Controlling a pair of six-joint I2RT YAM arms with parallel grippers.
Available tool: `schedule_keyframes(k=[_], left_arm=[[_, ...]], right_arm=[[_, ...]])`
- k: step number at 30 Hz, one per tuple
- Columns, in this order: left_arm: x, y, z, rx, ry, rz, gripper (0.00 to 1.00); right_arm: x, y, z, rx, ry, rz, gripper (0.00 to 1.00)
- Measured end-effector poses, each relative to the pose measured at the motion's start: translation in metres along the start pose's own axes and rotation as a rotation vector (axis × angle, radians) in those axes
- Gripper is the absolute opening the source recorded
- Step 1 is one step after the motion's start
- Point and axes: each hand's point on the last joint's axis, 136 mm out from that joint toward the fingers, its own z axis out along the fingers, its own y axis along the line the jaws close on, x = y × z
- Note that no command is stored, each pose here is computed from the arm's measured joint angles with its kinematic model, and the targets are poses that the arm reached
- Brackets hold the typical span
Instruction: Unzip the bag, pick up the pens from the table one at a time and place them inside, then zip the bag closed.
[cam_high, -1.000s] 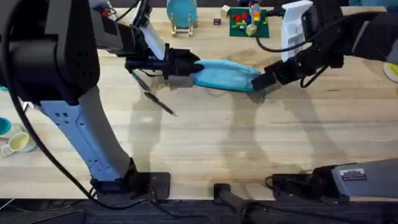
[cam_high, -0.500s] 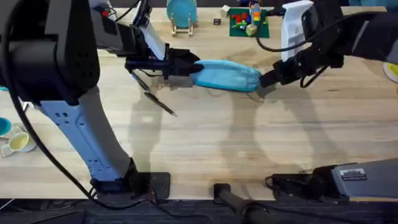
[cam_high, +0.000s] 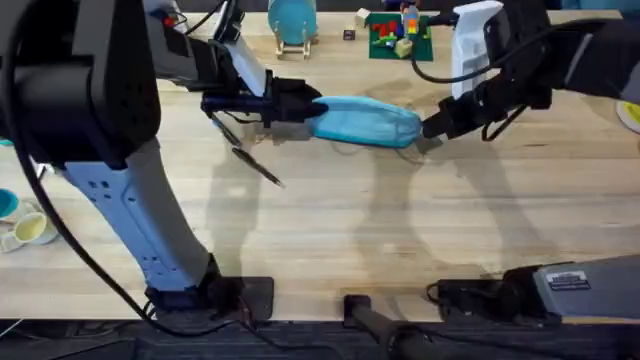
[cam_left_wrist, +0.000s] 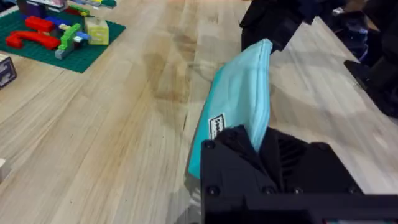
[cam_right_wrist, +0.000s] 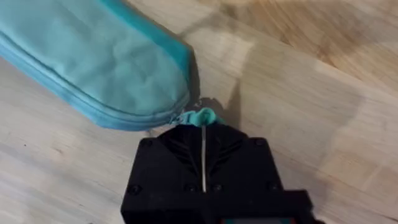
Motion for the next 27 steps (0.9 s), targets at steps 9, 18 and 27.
schedule_keyframes(k=[9,18,27], left_arm=[[0.000,0.000,0.000,0.000,0.000,0.000,0.042],[0.000,0.000,0.000,0.000,0.000,0.000,0.042],[0.000,0.000,0.000,0.000,0.000,0.000,0.042]], right_arm=[[-0.003,0.001,-0.007,0.006,-0.021,-0.005,0.032],[-0.020,0.005,-0.050,0.045,-0.159,-0.041,0.032],[-0.033,0.012,-0.093,0.084,-0.299,-0.075,0.030]])
